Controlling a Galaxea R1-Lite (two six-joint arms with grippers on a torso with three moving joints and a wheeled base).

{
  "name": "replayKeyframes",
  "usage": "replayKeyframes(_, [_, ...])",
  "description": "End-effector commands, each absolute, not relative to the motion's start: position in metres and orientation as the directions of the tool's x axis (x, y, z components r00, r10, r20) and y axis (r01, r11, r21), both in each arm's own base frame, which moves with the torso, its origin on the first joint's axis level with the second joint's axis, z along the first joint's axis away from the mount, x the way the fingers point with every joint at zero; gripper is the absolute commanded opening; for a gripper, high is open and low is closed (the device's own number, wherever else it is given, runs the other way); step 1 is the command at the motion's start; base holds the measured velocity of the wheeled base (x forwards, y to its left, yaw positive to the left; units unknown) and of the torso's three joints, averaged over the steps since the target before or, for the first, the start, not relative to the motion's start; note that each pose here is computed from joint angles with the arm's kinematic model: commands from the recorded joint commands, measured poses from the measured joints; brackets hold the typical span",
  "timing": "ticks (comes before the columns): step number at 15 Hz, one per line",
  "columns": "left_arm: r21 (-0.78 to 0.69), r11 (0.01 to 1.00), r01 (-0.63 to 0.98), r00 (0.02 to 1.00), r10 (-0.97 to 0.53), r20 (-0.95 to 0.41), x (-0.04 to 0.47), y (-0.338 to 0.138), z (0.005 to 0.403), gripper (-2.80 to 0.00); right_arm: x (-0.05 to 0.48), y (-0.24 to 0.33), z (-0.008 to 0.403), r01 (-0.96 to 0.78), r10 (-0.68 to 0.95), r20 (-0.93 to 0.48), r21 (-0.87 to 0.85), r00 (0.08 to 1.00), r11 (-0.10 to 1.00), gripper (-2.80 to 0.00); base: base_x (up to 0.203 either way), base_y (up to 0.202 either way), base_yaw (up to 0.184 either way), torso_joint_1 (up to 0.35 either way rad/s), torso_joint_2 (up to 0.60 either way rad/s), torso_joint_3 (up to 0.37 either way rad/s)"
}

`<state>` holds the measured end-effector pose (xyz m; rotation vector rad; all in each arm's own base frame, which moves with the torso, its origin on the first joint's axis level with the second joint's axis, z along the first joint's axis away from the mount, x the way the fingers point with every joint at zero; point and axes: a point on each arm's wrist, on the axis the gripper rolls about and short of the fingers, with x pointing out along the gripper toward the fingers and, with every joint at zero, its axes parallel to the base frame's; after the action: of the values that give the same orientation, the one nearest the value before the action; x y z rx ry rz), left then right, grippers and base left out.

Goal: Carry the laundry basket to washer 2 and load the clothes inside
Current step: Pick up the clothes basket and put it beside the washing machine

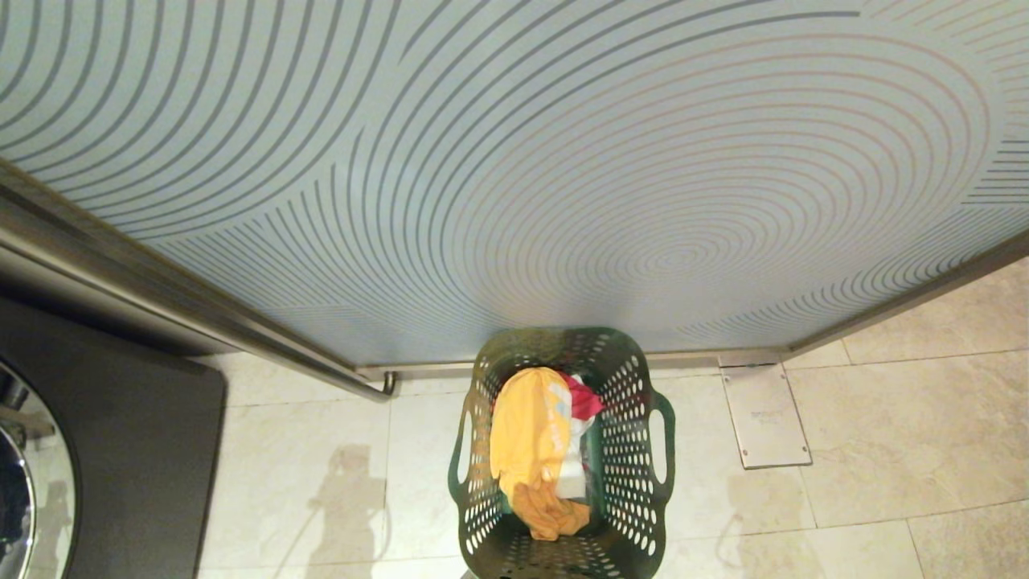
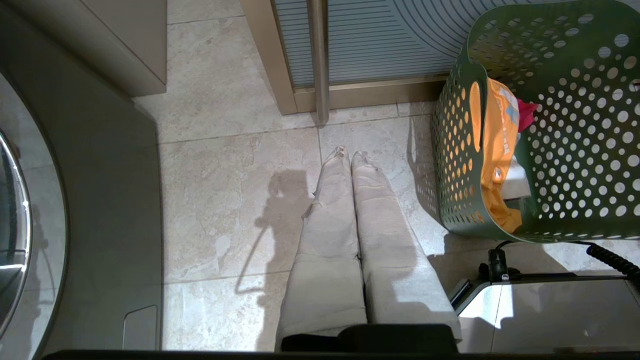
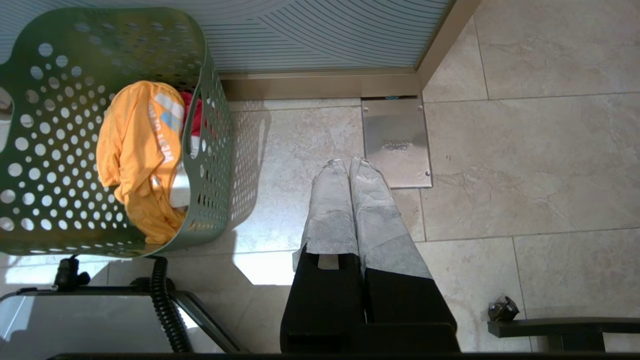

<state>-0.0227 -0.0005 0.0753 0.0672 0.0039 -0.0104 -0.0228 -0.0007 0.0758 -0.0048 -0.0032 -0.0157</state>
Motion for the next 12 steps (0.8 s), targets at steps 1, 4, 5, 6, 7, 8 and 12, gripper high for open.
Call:
replayKeyframes(1, [0.067, 0.998, 0.01, 1.0, -0.01, -0.003, -0.023, 0.0, 0.075, -2.8, -0.023, -0.001, 0.076, 0.011, -0.011, 0.003, -0.022, 1.0, 1.0, -2.8, 0.0, 0.0, 0.0, 0.0, 0.0, 0.0])
replayKeyframes(4, [0.087, 0.996, 0.015, 1.0, -0.014, -0.009, -0.023, -0.001, 0.076, -2.8, -0.023, 0.001, 0.076, -0.038, 0.039, 0.0, -0.153, 0.999, 0.988, -2.8, 0.0, 0.0, 0.0, 0.0, 0.0, 0.0])
replayKeyframes(5, [0.096, 0.995, 0.006, 1.0, -0.006, 0.0, -0.023, 0.0, 0.076, -2.8, -0.023, 0.001, 0.078, -0.037, 0.04, 0.012, -0.192, 0.999, 0.981, -2.8, 0.0, 0.0, 0.0, 0.0, 0.0, 0.0])
replayKeyframes(6, [0.106, 0.994, 0.007, 1.0, -0.008, 0.005, -0.023, -0.001, 0.076, -2.8, -0.025, 0.001, 0.086, -0.028, 0.038, 0.038, -0.216, 0.999, 0.976, -2.8, 0.0, 0.0, 0.0, 0.0, 0.0, 0.0])
replayKeyframes(7, [0.127, 0.992, 0.008, 1.0, -0.01, 0.017, -0.023, -0.001, 0.078, -2.8, -0.03, 0.0, 0.105, -0.02, 0.038, 0.072, -0.235, 0.997, 0.972, -2.8, 0.0, 0.0, 0.0, 0.0, 0.0, 0.0])
replayKeyframes(8, [0.15, 0.989, 0.012, 1.0, -0.015, 0.016, -0.023, -0.001, 0.078, -2.8, -0.036, 0.0, 0.134, -0.012, 0.039, 0.104, -0.241, 0.994, 0.97, -2.8, 0.0, 0.0, 0.0, 0.0, 0.0, 0.0])
replayKeyframes(12, [0.15, 0.989, 0.008, 0.998, -0.016, 0.056, -0.024, -0.001, 0.085, -2.8, -0.007, 0.001, 0.235, -0.033, 0.037, 0.02, -0.152, 0.999, 0.988, -2.8, 0.0, 0.0, 0.0, 0.0, 0.0, 0.0])
